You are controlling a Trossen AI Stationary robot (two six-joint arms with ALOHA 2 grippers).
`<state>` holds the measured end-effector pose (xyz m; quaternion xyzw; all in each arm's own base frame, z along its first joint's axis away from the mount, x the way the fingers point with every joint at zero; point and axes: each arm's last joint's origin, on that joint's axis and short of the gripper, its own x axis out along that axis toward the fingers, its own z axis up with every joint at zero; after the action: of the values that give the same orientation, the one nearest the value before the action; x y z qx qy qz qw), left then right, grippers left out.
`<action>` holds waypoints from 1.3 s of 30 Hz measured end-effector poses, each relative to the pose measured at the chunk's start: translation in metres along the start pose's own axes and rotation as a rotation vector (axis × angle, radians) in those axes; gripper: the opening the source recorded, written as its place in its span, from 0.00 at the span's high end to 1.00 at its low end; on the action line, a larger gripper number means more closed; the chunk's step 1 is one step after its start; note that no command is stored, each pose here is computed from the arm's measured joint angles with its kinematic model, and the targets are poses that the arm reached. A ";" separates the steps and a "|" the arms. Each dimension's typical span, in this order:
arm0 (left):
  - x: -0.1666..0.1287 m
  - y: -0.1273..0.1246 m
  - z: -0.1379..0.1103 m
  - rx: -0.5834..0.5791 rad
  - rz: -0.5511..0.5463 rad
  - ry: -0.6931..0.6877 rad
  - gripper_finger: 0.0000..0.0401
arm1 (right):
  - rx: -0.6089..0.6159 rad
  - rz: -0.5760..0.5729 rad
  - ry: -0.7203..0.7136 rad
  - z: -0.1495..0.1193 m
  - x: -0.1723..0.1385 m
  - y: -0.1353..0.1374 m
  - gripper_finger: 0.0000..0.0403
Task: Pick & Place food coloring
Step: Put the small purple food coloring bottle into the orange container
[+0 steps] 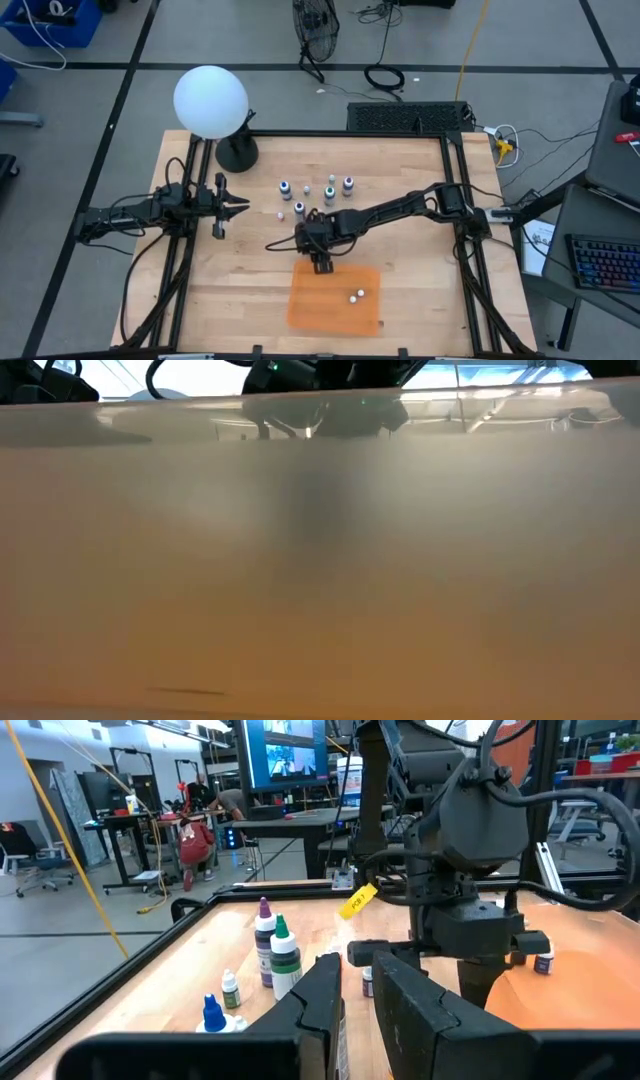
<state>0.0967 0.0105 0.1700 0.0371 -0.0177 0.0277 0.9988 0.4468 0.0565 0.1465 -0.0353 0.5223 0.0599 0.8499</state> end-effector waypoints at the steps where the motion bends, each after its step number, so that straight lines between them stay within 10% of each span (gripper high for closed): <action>1: 0.000 0.000 0.000 0.000 0.000 0.000 0.83 | 0.002 0.004 0.000 -0.001 0.001 0.000 0.54; 23: 0.000 0.000 0.000 0.000 0.000 -0.001 0.83 | -0.001 -0.003 -0.081 0.006 -0.001 0.000 0.56; 39: 0.000 0.000 0.000 0.000 0.000 0.000 0.83 | -0.072 0.024 -0.100 0.008 -0.002 0.003 0.88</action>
<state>0.0967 0.0105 0.1700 0.0372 -0.0179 0.0278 0.9988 0.4526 0.0603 0.1515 -0.0565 0.4772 0.0903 0.8723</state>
